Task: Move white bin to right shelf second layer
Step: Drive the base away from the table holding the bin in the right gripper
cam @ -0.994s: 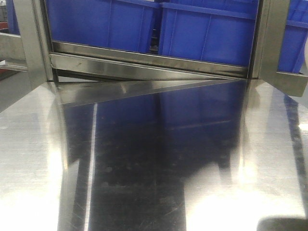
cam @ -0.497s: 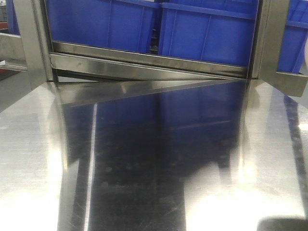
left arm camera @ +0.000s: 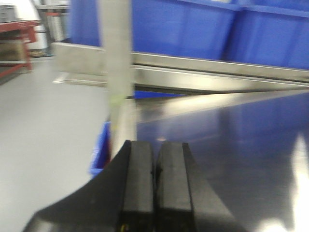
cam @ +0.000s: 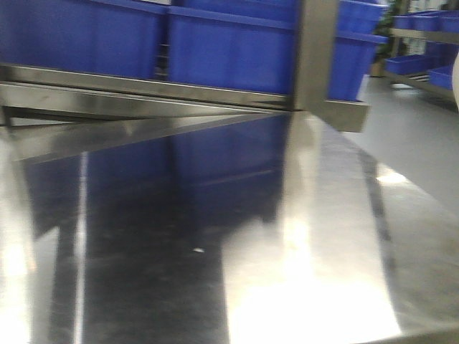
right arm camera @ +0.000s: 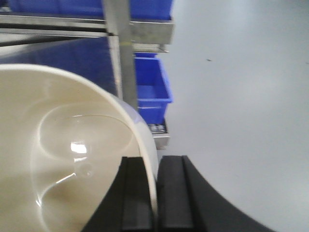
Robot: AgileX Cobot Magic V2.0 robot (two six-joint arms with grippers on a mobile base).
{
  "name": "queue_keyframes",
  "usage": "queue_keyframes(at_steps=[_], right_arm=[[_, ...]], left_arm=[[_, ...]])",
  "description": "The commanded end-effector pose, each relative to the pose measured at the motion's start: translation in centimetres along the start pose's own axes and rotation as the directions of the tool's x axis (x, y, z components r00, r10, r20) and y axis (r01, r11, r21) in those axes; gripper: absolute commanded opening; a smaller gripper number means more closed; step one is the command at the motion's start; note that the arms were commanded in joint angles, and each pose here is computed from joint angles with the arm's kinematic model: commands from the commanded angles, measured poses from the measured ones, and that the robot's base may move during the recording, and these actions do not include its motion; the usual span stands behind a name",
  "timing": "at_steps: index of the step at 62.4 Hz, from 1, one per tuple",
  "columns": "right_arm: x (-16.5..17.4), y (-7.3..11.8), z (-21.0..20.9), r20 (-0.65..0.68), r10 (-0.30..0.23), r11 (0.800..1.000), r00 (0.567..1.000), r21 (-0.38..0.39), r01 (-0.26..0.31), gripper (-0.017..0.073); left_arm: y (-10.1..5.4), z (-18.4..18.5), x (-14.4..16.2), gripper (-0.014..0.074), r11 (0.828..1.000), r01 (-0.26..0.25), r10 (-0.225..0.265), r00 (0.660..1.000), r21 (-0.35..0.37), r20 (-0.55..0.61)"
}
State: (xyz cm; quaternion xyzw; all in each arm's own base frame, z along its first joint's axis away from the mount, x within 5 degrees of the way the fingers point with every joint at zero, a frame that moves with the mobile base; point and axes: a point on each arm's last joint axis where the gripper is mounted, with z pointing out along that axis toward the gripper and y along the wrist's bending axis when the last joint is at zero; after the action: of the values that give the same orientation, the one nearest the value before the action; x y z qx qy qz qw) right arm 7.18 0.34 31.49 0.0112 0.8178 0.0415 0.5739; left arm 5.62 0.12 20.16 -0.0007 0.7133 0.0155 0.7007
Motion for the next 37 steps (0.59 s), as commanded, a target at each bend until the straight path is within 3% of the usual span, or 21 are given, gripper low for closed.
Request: queue_keyframes(at_steps=[1, 37], right_arm=[[-1.69, 0.13, -0.42, 0.117, -0.004, 1.0, 0.993, -0.008, 0.005, 0.0055], [-1.68, 0.13, -0.42, 0.116, -0.004, 1.0, 0.993, -0.008, 0.005, 0.0055]], left_arm=[[0.01, -0.04, 0.11, 0.0085, 1.0, 0.013, -0.013, 0.997, -0.001, 0.074], [0.01, -0.04, 0.11, 0.0085, 1.0, 0.013, -0.013, 0.997, -0.001, 0.074]])
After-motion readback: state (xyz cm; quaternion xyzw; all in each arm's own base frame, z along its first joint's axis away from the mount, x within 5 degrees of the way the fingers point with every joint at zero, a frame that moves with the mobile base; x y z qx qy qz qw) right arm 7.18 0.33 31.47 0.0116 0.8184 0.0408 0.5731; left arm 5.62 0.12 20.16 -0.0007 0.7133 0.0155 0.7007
